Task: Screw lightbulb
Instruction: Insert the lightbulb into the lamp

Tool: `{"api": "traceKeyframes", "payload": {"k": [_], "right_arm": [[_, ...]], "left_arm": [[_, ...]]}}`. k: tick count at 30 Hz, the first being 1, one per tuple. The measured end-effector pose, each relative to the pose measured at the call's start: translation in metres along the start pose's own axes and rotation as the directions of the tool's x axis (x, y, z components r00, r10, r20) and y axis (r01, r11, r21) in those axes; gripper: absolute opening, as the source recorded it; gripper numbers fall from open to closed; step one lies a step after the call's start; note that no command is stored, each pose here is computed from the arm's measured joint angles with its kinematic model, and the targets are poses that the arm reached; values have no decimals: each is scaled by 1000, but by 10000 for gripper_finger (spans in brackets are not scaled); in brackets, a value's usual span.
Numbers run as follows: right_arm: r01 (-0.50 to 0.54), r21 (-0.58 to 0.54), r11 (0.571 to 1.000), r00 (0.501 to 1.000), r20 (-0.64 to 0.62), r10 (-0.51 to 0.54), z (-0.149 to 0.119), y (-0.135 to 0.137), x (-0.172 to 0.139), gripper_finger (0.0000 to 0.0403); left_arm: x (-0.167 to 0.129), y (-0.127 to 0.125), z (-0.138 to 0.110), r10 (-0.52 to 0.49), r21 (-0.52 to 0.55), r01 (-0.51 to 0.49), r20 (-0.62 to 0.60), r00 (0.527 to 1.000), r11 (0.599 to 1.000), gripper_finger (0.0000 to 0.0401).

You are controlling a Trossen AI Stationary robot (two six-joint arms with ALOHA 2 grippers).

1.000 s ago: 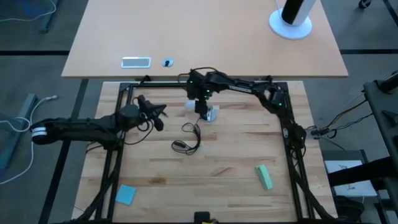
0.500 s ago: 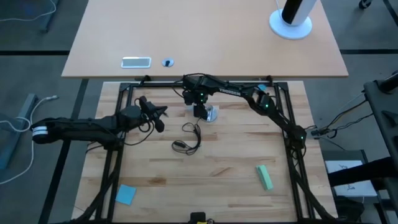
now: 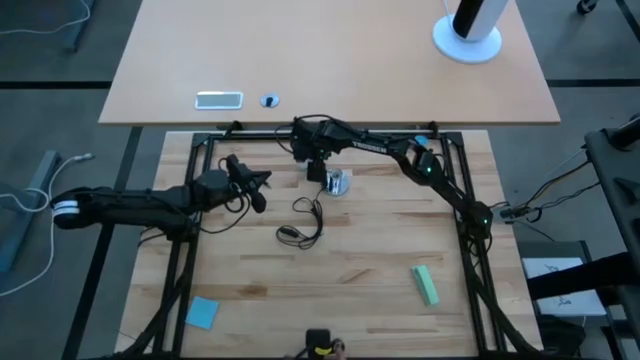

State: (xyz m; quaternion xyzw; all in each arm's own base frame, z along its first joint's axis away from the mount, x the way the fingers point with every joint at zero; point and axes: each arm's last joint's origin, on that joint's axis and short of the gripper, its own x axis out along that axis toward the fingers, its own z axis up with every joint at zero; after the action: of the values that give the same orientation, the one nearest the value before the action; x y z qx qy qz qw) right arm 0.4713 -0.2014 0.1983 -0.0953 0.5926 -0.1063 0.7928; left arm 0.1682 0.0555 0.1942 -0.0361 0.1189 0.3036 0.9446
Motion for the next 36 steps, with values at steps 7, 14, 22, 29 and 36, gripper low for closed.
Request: {"api": "traceKeyframes", "payload": {"k": [7,14,22,29,36], "right_arm": [[-26,71,997,998,67,21,-1,-10,7,209],[-89,127,988,993,83,79,-6,-16,19,207],[-122,129,984,992,42,118,-12,-12,44,202],[-161,123,979,986,69,154,-10,-13,42,158],[-218,156,963,975,74,208,-11,-13,41,105]], "left_arm": [[3,-1,-1,0,2,0,-3,1000,1000,0],[5,-3,-2,-27,0,27,-3,1000,1000,0],[9,-4,-4,-30,3,30,-11,999,1000,0],[12,-5,-4,-37,0,37,-1,999,999,0],[12,-6,0,-49,-15,49,47,998,999,0]]}}
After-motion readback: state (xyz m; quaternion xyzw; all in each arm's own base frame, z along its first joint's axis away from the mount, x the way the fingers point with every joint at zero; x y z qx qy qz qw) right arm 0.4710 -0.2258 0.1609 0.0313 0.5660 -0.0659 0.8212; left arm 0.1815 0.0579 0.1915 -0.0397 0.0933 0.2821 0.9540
